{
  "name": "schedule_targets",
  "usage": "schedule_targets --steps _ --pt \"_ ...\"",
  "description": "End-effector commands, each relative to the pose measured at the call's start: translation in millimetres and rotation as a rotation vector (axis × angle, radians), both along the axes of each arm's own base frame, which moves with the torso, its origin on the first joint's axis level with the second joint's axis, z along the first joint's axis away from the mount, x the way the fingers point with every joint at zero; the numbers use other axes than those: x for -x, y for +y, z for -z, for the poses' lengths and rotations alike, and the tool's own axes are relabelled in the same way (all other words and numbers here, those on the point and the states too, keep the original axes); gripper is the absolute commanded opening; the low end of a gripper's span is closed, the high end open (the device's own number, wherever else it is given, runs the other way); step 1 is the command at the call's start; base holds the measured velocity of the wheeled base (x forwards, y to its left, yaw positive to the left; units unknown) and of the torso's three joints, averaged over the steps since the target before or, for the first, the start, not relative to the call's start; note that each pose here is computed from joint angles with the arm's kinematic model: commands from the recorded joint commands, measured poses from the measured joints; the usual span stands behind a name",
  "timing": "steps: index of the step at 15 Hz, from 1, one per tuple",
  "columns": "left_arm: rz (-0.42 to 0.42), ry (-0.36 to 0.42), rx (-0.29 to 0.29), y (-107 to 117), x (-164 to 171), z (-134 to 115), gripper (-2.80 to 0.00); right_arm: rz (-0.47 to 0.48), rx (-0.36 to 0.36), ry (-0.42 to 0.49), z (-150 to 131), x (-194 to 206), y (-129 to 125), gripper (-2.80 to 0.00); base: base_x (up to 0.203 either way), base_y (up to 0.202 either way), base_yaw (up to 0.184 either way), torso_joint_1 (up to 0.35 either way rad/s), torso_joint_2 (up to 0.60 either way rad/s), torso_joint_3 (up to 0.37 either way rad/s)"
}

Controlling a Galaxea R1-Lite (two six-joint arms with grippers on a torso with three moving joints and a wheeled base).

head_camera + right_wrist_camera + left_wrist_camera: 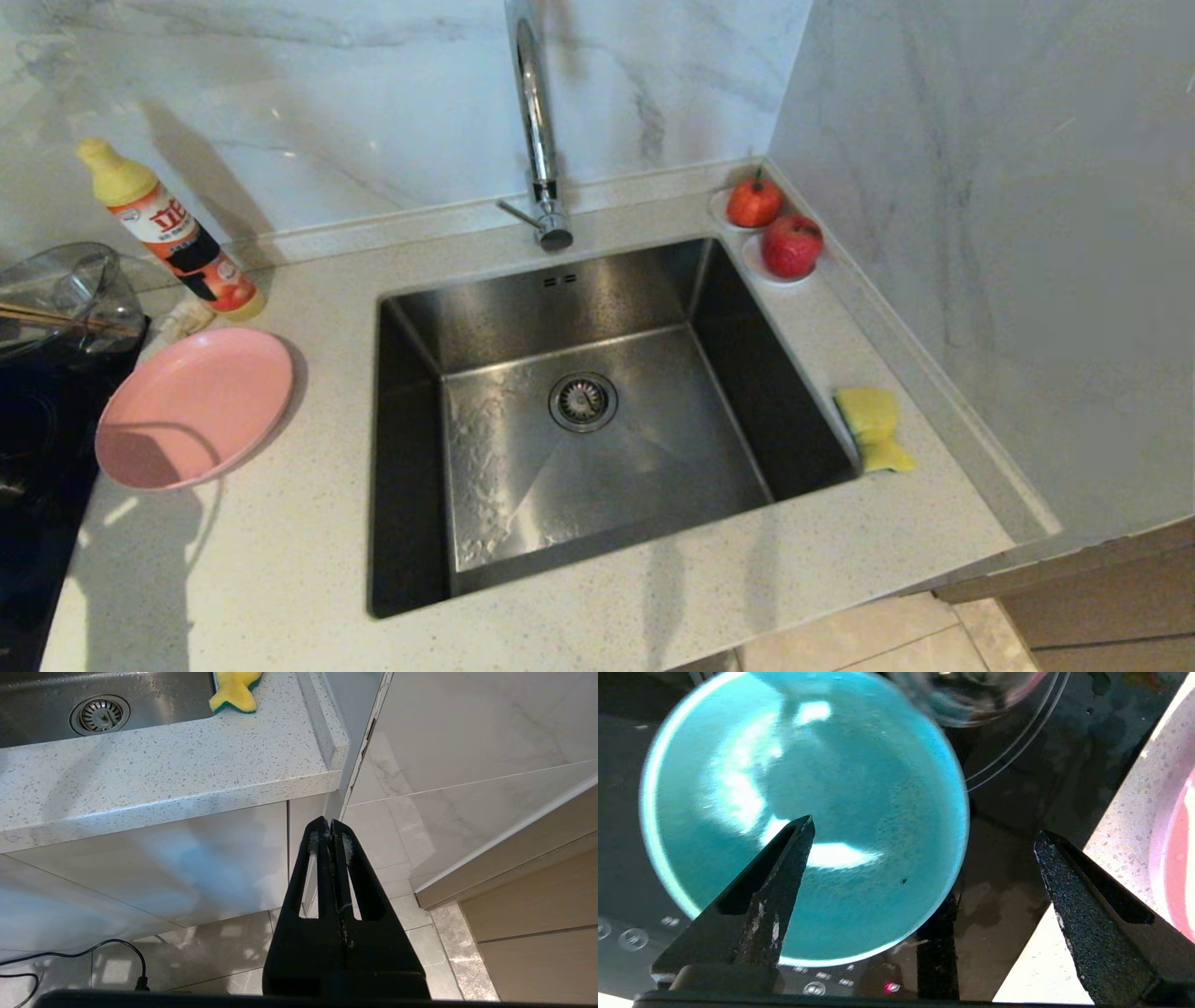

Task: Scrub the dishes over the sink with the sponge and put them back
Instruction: Place the bowl on the plate

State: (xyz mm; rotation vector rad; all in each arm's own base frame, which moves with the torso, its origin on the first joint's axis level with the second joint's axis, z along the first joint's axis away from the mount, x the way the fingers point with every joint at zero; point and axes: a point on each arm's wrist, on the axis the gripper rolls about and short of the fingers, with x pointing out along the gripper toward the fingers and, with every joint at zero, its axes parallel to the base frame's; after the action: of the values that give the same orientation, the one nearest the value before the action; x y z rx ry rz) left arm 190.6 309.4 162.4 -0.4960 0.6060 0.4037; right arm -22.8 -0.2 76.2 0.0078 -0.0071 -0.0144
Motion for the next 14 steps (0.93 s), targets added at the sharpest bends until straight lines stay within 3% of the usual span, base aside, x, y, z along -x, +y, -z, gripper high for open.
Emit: schedule_targets --steps 1,6,7,8,14 --pt "0.012 0.005 0.011 -0.5 -3.7 3.9 0.00 0.000 0.000 0.001 -0.1 -0.1 0.0 -2.80 0.000 0.000 0.000 0.000 0.00 0.000" --pt "0.015 0.024 0.028 -2.5 -4.4 10.9 0.00 -0.001 -0.001 0.001 -0.1 -0.1 0.0 -2.80 0.000 0.000 0.000 0.000 0.00 0.000" --pt "0.015 0.024 0.028 -2.5 -4.4 10.9 -0.15 -0.001 0.000 0.001 -0.1 -0.1 0.0 -2.80 0.000 0.000 0.000 0.000 0.00 0.000" --pt "0.015 0.023 0.027 -2.7 -4.3 10.3 -2.80 -0.001 0.000 0.001 -0.1 -0.1 0.0 -2.80 0.000 0.000 0.000 0.000 0.00 0.000" --pt "0.014 0.025 0.032 -4.3 -3.3 10.7 -2.80 -0.001 0.000 0.001 -0.1 -0.1 0.0 -2.80 0.000 0.000 0.000 0.000 0.00 0.000"
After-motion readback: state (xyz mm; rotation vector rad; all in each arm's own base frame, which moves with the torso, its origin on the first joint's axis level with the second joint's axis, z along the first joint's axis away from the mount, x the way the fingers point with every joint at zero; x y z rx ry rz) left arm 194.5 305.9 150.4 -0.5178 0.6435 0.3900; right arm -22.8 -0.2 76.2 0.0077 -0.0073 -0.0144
